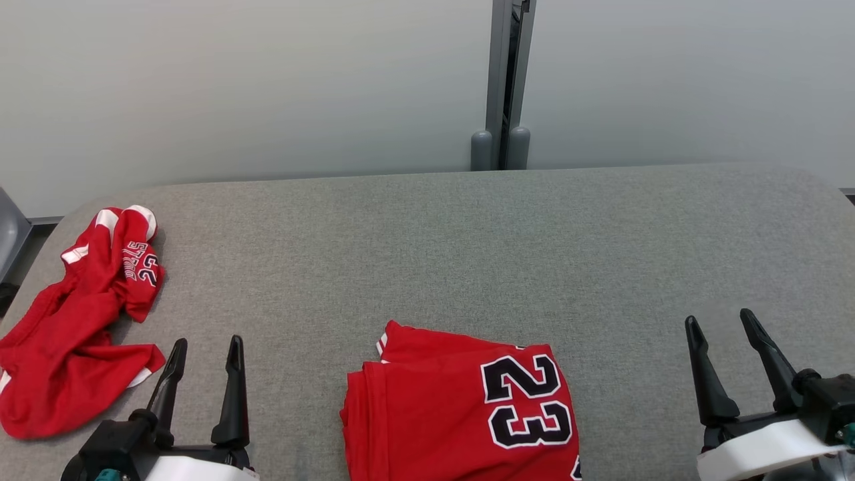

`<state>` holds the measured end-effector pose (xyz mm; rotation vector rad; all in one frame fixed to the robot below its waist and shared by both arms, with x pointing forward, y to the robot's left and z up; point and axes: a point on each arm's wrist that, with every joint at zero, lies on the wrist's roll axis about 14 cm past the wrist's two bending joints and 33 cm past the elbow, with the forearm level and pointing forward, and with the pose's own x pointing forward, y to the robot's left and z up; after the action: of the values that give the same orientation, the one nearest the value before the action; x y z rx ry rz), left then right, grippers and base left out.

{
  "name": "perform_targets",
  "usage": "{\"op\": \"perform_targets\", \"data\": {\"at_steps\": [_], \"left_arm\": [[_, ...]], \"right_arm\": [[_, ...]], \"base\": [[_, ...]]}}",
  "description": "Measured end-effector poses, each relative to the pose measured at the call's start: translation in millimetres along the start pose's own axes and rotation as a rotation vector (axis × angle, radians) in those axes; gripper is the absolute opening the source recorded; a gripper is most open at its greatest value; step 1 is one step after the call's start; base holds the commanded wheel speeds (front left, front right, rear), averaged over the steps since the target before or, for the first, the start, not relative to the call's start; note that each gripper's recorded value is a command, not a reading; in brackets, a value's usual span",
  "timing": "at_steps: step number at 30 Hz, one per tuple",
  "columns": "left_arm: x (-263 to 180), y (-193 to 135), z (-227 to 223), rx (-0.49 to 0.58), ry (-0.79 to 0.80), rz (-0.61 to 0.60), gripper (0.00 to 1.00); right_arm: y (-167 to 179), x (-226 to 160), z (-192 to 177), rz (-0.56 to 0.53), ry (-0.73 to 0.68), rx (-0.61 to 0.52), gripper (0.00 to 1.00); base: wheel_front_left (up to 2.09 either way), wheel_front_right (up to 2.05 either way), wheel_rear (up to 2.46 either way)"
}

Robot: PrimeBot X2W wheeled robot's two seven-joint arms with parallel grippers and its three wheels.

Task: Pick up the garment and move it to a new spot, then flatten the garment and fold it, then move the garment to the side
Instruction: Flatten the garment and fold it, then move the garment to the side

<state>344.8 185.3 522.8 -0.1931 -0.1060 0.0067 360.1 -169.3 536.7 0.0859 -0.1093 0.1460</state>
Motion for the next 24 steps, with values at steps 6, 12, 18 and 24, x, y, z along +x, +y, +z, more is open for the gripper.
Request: {"op": "perform_targets", "data": {"at_steps": [6,12,18,24], "left_arm": [[0,1,-1,0.003,0.001,0.005,1.00],[0,-1,-3,0.003,0.004,0.002,1.00],[1,-1,-6,0.011,0.013,0.003,1.00],[2,-1,-7,0.012,0.017,0.002,1.00]], "right_arm": [[0,2,-2,0.003,0.010,-0.014,1.00],[3,2,-3,0.007,0.014,-0.012,1.00],[21,10,-16,0.050,0.072,0.040,1.00],[51,15,-57,0.122,0.259,0.113,1.00]], "base": [[0.00,0.00,0.00],[0.00,0.00,0.00],[0.00,0.00,0.00],[0.00,0.00,0.00]]}}
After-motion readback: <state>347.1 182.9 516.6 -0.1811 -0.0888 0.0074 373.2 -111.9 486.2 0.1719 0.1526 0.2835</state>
